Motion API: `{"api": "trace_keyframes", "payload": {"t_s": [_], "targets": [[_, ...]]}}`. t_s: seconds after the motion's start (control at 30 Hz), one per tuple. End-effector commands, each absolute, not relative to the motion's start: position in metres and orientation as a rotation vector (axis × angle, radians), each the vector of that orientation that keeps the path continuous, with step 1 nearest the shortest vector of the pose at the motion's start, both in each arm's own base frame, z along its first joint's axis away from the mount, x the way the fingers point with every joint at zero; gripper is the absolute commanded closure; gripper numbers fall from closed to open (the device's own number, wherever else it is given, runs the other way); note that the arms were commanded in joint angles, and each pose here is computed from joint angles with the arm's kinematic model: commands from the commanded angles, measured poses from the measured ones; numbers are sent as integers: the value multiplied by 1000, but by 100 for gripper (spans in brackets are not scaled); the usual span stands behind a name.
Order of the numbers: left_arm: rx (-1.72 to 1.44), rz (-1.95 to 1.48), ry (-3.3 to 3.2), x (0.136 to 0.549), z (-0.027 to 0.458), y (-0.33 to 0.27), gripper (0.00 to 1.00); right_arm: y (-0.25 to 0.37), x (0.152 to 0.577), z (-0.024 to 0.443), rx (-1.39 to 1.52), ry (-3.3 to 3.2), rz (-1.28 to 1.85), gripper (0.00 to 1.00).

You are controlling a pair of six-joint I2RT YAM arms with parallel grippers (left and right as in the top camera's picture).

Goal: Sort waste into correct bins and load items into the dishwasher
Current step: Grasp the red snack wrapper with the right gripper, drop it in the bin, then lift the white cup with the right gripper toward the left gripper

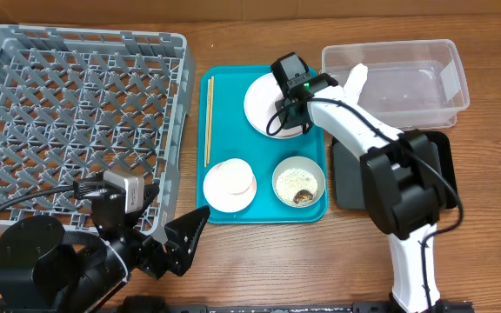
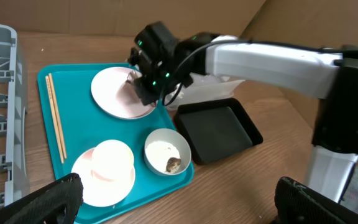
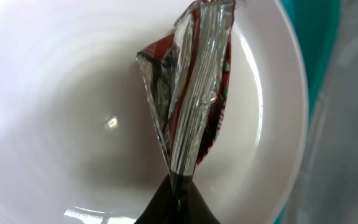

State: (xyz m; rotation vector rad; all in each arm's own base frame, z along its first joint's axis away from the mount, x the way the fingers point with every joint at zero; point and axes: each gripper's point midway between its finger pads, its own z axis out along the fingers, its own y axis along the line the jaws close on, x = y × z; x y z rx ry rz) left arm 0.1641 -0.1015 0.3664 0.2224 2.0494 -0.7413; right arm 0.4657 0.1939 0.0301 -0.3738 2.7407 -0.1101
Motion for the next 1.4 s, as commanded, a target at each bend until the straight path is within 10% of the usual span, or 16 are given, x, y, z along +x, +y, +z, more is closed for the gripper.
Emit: {"api": "trace_keyframes", "payload": {"t_s": [0.0, 0.3, 0.4, 0.53, 0.93, 1.37], "targets": [[231, -717, 2040, 165, 367, -99, 0, 195, 486, 150, -208, 2525, 22, 96], [231, -717, 2040, 165, 367, -99, 0, 106, 495, 184, 284, 2495, 69, 96], [231, -717, 2040, 165, 367, -99, 0, 81, 494, 155, 361, 2575, 79, 62], [231, -717, 2040, 165, 368, -99, 0, 57, 485, 124, 420, 2688, 98, 49], [231, -718, 2040, 165, 368, -99, 0, 163, 423, 205, -71, 2682, 645, 37], [5, -423, 1978, 207, 379, -52, 0, 280, 317, 139, -459, 2886, 609, 36]]}}
